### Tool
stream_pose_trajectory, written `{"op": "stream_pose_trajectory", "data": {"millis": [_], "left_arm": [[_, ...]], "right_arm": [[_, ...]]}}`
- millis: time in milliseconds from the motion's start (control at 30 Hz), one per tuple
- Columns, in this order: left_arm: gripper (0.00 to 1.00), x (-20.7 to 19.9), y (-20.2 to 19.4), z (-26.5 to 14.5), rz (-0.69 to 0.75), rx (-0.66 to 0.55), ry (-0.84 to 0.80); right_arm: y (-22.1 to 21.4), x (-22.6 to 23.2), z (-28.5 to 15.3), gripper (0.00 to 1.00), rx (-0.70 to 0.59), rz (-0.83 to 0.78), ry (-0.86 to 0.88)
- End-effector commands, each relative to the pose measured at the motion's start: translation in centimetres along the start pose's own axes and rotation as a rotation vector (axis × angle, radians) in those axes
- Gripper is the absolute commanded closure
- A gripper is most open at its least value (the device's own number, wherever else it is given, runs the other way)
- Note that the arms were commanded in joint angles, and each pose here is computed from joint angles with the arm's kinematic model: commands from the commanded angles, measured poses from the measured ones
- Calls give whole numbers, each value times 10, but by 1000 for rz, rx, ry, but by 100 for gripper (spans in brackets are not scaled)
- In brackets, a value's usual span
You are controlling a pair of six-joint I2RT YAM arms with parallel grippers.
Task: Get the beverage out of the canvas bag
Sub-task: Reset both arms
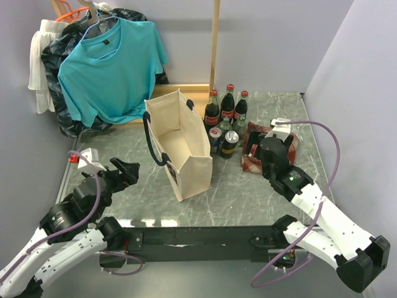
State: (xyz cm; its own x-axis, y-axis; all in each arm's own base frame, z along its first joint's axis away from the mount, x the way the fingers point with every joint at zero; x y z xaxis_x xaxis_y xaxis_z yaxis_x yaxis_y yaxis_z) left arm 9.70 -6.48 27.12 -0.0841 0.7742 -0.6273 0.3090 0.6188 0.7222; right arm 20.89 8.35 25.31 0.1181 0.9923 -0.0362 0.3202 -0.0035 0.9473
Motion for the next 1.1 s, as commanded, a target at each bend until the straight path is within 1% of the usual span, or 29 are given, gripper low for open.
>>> {"op": "stream_pose_trajectory", "data": {"millis": [0, 200, 467, 567, 733, 1067], "left_arm": [[4, -4, 11, -10, -58, -40, -69], [4, -3, 12, -13, -75, -47, -84], [4, -9, 4, -2, -20, 2, -54], [4, -11, 2, 1, 0, 17, -51], [4, -12, 0, 1, 3, 27, -56], [4, -9, 4, -3, -23, 3, -77]], "right_arm": [[11, -11, -7, 0, -35, 70, -96], [13, -22, -17, 0, -57, 104, -136], [2, -36, -26, 0, -78, 148, -188], [-2, -41, -30, 0, -92, 190, -210], [-7, -47, -36, 0, -128, 234, -216], [-20, -46, -30, 0, -109, 211, -227]]}}
Point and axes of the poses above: each gripper's point midway between its finger pads, its own z axis out along the fingers, its own x axis along the line the jaws close on, y = z × x, the point moved 9 cm from there along -z, back along the fingers, and after that the axes turned 7 degrees about -z, right-handed, at the moved point
